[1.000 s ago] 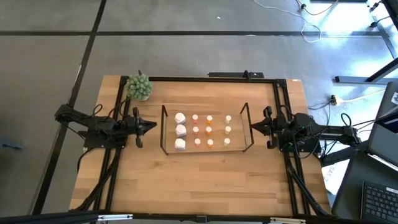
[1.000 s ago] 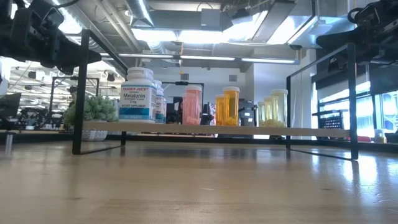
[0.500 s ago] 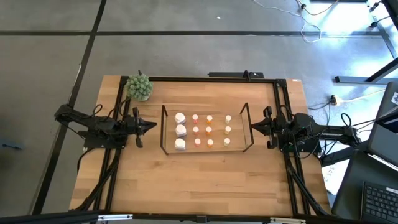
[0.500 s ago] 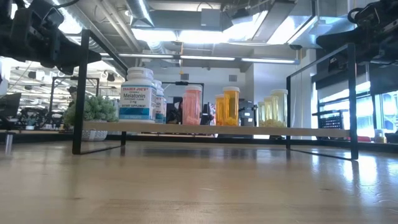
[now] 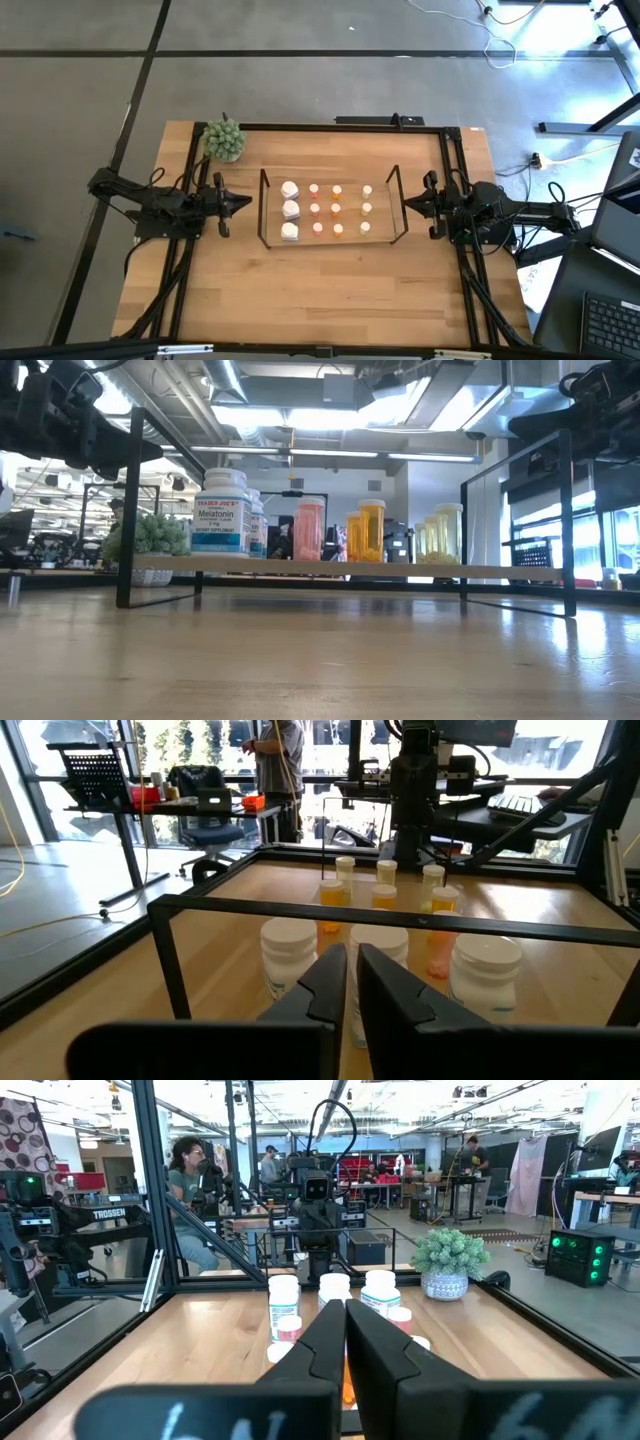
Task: Pick and place medicine bottles onto shelf by color
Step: Return to Home Position
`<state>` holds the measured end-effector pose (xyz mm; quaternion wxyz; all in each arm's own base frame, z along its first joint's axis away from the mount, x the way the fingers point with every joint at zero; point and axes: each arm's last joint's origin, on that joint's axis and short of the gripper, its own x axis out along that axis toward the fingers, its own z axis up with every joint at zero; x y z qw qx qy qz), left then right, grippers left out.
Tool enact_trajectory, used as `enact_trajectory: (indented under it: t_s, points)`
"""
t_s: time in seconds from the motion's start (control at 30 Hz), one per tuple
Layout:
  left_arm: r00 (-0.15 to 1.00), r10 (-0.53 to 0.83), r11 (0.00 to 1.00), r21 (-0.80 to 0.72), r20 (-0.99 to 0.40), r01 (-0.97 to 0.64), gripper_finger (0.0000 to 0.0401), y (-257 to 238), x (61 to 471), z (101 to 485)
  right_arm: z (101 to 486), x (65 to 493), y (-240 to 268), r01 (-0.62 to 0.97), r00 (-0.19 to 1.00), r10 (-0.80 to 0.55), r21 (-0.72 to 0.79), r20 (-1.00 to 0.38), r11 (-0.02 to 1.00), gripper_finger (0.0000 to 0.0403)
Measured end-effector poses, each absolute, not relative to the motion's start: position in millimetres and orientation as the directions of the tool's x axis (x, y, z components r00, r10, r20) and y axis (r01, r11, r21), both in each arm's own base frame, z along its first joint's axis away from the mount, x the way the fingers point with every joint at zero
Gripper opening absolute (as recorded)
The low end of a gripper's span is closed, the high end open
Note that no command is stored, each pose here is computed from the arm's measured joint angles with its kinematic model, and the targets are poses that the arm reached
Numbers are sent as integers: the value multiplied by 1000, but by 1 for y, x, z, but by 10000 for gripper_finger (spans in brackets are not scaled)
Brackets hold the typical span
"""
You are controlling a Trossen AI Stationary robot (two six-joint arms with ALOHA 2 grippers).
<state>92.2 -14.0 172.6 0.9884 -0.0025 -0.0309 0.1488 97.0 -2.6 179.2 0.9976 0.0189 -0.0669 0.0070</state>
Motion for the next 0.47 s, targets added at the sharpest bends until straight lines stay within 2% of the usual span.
enact_trajectory:
  t_s: [0.23,0.47]
  points:
    - [954,294,956,-14,60,-294,31,-14,92,173,179,97,-3,-16,991,11,37,134,999,17]
    - [954,294,956,-14,60,-294,22,-14,92,173,179,97,-3,-17,991,11,37,133,999,17]
